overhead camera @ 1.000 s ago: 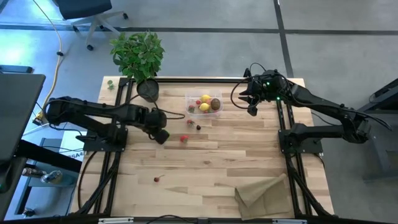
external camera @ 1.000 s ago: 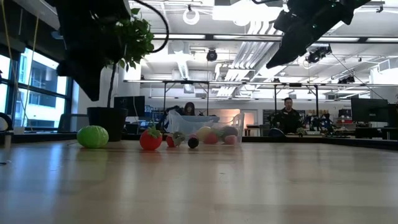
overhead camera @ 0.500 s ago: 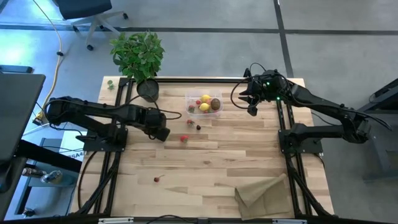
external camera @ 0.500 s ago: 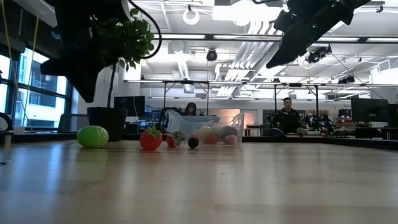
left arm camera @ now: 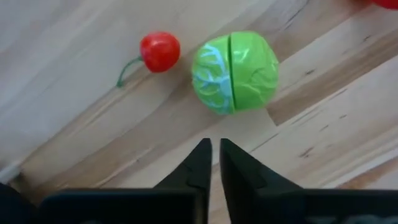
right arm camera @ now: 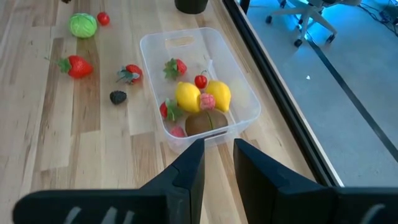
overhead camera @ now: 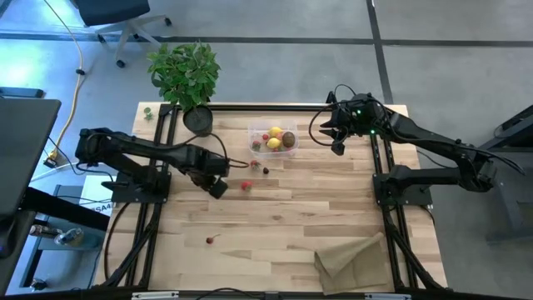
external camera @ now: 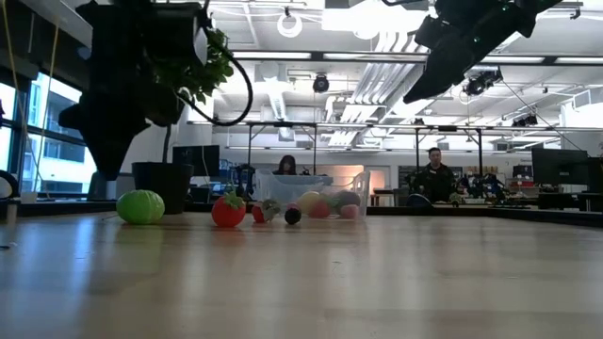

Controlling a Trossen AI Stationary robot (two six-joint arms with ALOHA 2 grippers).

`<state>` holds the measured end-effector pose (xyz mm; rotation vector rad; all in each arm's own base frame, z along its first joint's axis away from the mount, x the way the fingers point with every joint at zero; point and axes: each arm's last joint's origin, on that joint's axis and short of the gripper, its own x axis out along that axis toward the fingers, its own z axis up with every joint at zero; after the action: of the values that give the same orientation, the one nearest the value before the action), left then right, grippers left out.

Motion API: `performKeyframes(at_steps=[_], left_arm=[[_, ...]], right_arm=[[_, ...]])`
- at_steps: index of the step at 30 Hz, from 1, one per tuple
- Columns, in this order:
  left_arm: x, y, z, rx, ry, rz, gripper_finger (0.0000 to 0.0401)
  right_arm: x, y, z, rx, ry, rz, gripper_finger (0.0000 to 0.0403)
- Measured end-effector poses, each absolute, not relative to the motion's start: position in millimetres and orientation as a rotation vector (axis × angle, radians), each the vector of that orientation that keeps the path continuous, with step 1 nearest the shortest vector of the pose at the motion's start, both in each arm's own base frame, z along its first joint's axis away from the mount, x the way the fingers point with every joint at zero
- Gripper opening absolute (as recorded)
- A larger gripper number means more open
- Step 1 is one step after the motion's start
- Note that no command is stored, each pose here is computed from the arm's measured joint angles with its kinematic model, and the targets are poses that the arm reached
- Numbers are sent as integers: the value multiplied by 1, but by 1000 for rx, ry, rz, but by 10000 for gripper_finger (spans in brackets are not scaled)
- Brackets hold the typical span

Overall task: Pick and placing Produce into tupperware
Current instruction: Put the cabbage into the transparent bin

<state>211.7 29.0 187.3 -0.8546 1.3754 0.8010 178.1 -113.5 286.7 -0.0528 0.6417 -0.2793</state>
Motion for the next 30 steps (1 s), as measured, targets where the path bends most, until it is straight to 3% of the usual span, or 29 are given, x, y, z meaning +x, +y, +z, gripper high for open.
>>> performKeyframes(at_steps=[9,14,21,30], left_arm=[[213,32,186,-895,1379,781,160],[219,34,187,-885,1306,768,205],[223,36,188,-842,1235,797,229],[223,40,188,-759,1191,875,218]], right_arm=[[178,-113,287,-53,642,-280,76],[178,-113,287,-53,642,-279,76],[178,-114,287,-52,643,-280,76],[178,-113,287,-53,643,-279,76]])
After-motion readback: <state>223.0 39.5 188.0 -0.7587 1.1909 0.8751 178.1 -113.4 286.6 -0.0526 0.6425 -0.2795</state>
